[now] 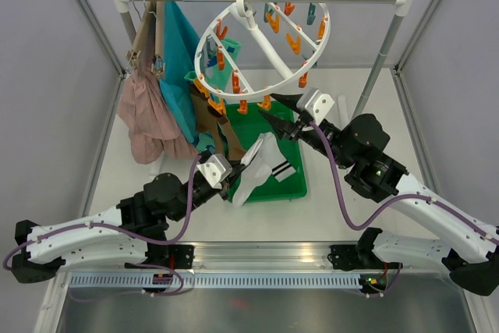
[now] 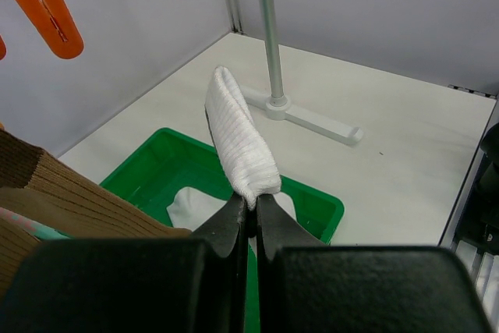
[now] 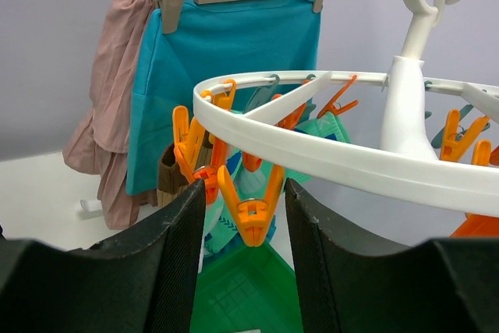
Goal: Clip the socks to the hanger
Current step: Open the clamp at the hanger.
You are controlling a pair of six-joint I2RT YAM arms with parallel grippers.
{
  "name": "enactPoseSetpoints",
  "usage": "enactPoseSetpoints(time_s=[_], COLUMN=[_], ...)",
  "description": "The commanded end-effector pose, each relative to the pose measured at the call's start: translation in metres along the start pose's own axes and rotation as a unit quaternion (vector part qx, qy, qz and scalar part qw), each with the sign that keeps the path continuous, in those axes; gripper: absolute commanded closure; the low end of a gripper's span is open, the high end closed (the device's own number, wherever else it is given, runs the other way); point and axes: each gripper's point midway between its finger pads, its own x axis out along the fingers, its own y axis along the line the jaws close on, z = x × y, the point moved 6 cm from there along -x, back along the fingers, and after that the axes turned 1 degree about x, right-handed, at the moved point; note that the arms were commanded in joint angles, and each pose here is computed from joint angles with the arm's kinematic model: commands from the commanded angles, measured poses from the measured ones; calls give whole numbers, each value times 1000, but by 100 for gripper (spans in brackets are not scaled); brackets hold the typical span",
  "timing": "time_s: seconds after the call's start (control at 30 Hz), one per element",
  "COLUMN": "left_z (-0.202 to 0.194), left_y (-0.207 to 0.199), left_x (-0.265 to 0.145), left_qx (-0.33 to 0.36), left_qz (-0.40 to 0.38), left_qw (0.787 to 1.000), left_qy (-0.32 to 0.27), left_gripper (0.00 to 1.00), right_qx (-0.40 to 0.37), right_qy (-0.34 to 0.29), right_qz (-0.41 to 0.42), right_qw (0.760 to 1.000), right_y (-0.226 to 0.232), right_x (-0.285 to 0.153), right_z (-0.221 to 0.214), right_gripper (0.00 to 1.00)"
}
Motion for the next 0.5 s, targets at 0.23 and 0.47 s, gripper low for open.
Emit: enactPoseSetpoints(time_s=[0.23,0.47], left_z=[23,23], left_y=[5,5], left_x=[-3,-3], left_qx=[2,3], left_qz=[3,2], left_qw=[1000,1000], left_qy=[-30,-29], left_gripper=[98,98], right_qx=[-6,-1], right_qy=[-38,-46], right_qz=[5,4], right_qw=[999,999], right_y=[-2,-2], right_x=[8,11], right_z=[21,23], right_gripper=[46,41])
